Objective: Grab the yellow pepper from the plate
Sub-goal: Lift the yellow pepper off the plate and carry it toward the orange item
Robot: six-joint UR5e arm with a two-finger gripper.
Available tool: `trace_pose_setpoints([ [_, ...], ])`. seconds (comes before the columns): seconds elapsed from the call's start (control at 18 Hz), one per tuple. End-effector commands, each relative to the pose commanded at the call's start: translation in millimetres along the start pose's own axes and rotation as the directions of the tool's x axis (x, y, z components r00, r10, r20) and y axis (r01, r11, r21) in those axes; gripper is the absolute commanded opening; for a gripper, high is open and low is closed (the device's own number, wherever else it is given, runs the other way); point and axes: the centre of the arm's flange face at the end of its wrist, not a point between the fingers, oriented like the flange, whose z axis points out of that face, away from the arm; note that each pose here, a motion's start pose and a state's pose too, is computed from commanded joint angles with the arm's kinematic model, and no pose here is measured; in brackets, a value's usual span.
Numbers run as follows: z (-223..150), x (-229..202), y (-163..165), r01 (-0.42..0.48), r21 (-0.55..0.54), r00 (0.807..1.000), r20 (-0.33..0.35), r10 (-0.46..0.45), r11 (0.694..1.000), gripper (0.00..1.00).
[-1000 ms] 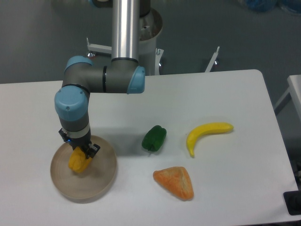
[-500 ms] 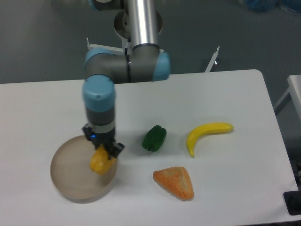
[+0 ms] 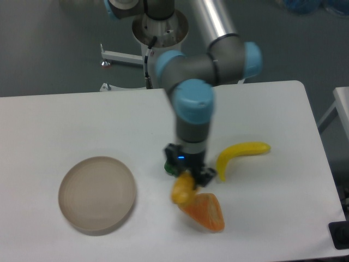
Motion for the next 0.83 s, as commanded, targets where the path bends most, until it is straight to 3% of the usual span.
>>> trace_pose_setpoints([
  [0.17,0,-14,16,-0.01,-0.004,1.0,0.007,0.01,1.0,0.41],
  [0.83,9,-18,24,-0.017,-0.055,1.0,0.02,0.018,0.998,0.41],
])
